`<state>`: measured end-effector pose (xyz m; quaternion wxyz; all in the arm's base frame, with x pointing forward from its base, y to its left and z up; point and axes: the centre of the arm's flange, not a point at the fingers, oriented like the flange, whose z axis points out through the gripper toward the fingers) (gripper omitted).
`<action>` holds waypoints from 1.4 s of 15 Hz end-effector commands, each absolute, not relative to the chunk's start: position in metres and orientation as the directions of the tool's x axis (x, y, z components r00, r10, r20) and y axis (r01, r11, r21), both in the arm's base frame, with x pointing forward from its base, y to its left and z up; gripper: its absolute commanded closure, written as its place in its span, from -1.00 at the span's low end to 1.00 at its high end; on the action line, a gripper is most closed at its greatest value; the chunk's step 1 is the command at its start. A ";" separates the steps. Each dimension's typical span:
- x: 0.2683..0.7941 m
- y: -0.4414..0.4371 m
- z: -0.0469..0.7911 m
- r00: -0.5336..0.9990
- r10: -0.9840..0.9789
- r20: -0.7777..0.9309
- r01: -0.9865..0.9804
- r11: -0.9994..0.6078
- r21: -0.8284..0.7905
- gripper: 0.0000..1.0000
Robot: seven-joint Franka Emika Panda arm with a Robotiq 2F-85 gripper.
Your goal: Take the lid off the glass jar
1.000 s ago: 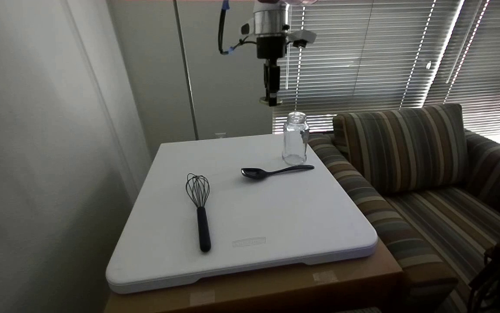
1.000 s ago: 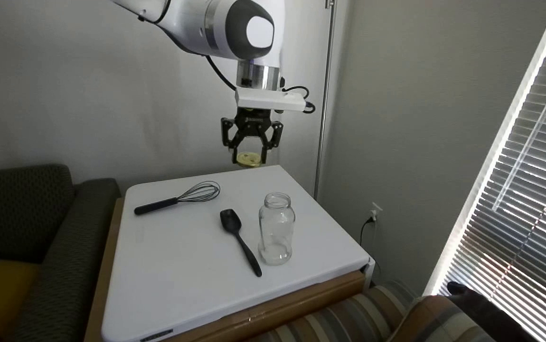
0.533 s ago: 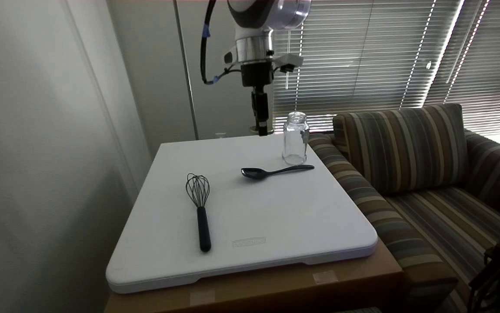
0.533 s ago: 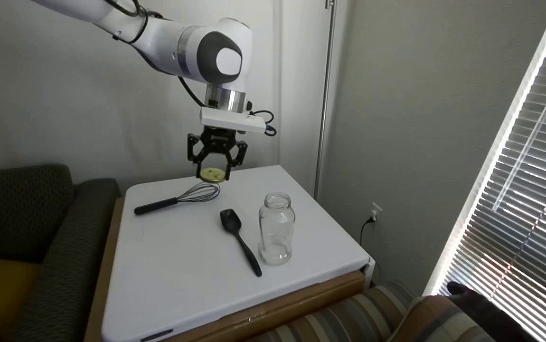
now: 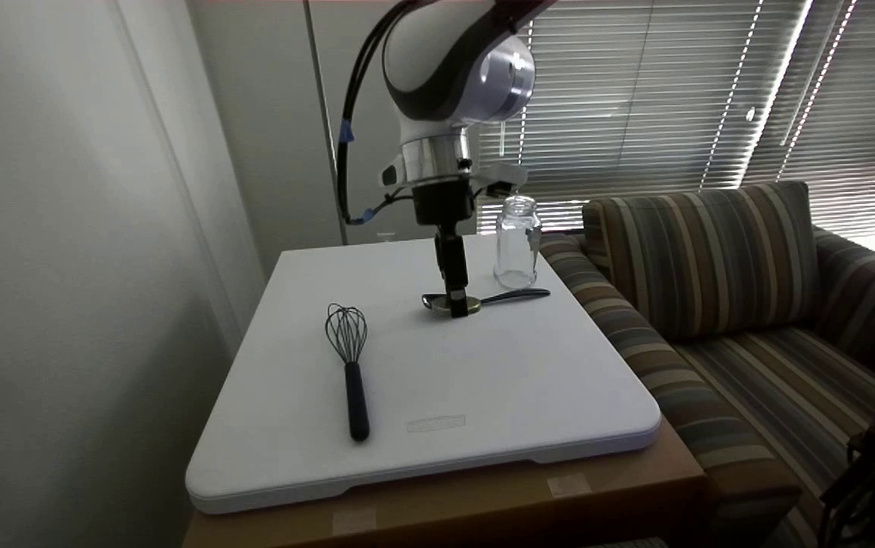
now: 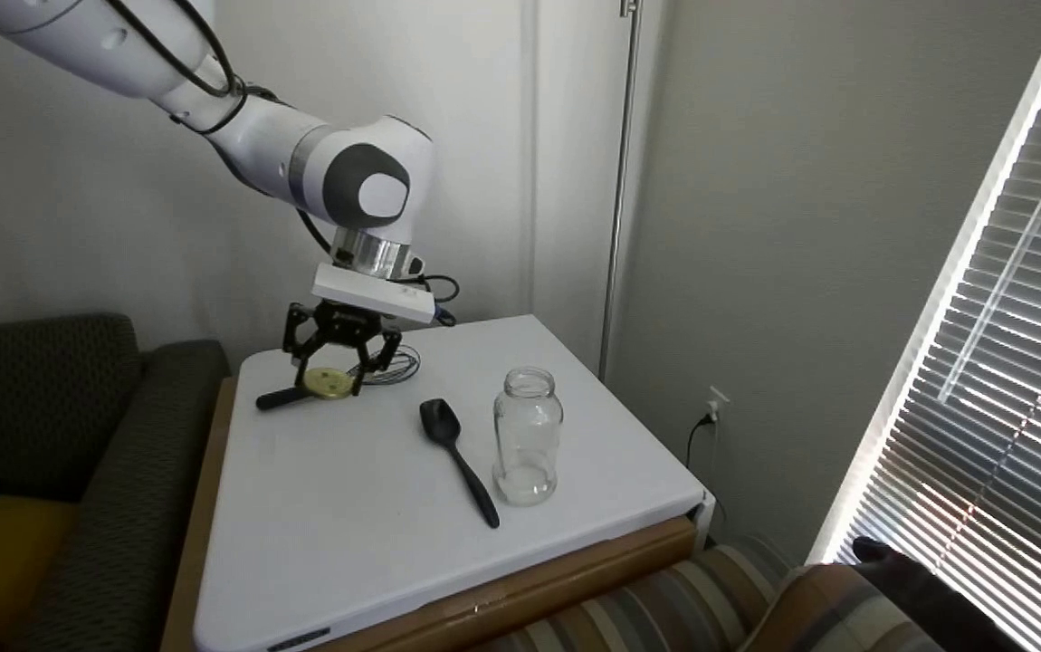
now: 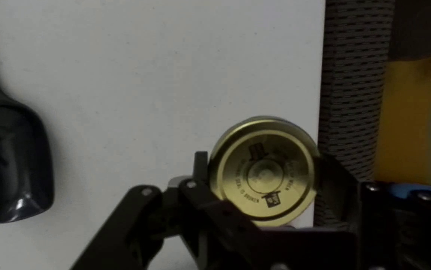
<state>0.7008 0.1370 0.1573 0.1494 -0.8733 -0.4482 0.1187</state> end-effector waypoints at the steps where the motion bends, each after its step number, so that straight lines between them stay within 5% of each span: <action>1: 0.662 0.143 0.145 0.603 0.795 -0.059 0.722 -0.576 -0.382 0.06; 13: 0.650 0.156 0.082 0.670 0.737 0.085 0.742 -0.663 -0.103 0.06; 21: 0.648 0.155 0.064 0.658 0.752 0.026 0.751 -0.659 0.047 0.06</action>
